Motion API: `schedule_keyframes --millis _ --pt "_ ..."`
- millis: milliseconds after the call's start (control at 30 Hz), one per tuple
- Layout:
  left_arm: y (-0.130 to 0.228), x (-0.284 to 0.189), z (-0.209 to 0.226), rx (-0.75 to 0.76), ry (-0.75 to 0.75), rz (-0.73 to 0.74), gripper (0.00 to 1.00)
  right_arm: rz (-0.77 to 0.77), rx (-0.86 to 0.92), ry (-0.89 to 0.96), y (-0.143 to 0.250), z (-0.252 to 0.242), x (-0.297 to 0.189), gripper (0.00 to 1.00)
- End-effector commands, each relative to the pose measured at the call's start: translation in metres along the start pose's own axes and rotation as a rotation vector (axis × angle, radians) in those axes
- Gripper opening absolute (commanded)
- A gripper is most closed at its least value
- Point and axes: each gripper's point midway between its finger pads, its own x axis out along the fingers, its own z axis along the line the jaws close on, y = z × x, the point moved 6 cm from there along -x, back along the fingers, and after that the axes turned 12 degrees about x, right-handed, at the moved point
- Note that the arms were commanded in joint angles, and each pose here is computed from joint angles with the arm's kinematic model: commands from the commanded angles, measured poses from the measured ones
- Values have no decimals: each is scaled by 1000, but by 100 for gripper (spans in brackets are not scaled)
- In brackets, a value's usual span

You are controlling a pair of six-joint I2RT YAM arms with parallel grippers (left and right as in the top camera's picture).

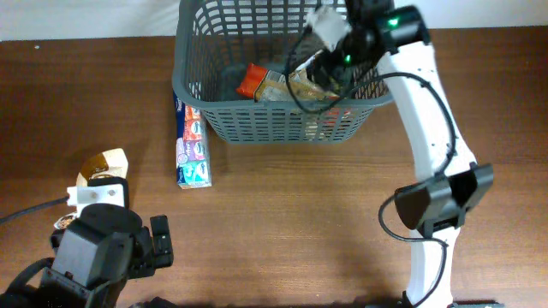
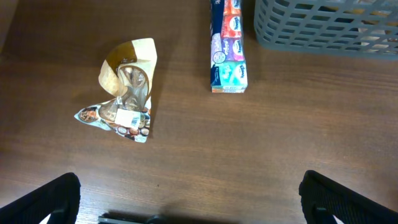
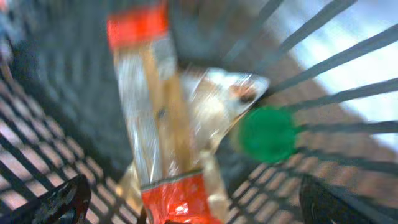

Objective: Pack container
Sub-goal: 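Lower the spaghetti into the basket, release, and retract the right arm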

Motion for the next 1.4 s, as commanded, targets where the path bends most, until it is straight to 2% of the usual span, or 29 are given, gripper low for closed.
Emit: schedule_keyframes --millis 0,67,233,367,467,500,767,867,1067,1233,1367 --pt "0 1 -1 9 7 6 100 -266 88 60 -40 4 -93 99" --pt "0 1 -1 9 7 6 100 -425 158 209 -50 -5 -158 99" --pt "0 1 -1 9 7 6 100 -574 359 431 -27 -27 -242 99" --pt "0 1 -1 9 7 6 100 -576 548 536 17 -53 -289 99" --pt "0 1 -1 9 7 6 100 -509 726 637 57 -77 -304 99" --pt "0 1 -1 9 7 6 100 -469 833 684 81 -93 -311 99" --pt "1 1 -2 10 15 9 100 -488 961 617 117 -110 -338 99" --pt "1 1 -4 10 36 16 100 -443 995 634 132 -108 -344 99" --pt "1 1 -5 10 38 17 100 -202 1092 728 183 -108 -329 99" --pt "1 1 -4 10 38 16 100 20 1194 747 226 -127 -292 99" --pt "0 1 -2 9 19 8 100 112 1241 726 248 -150 -253 99"
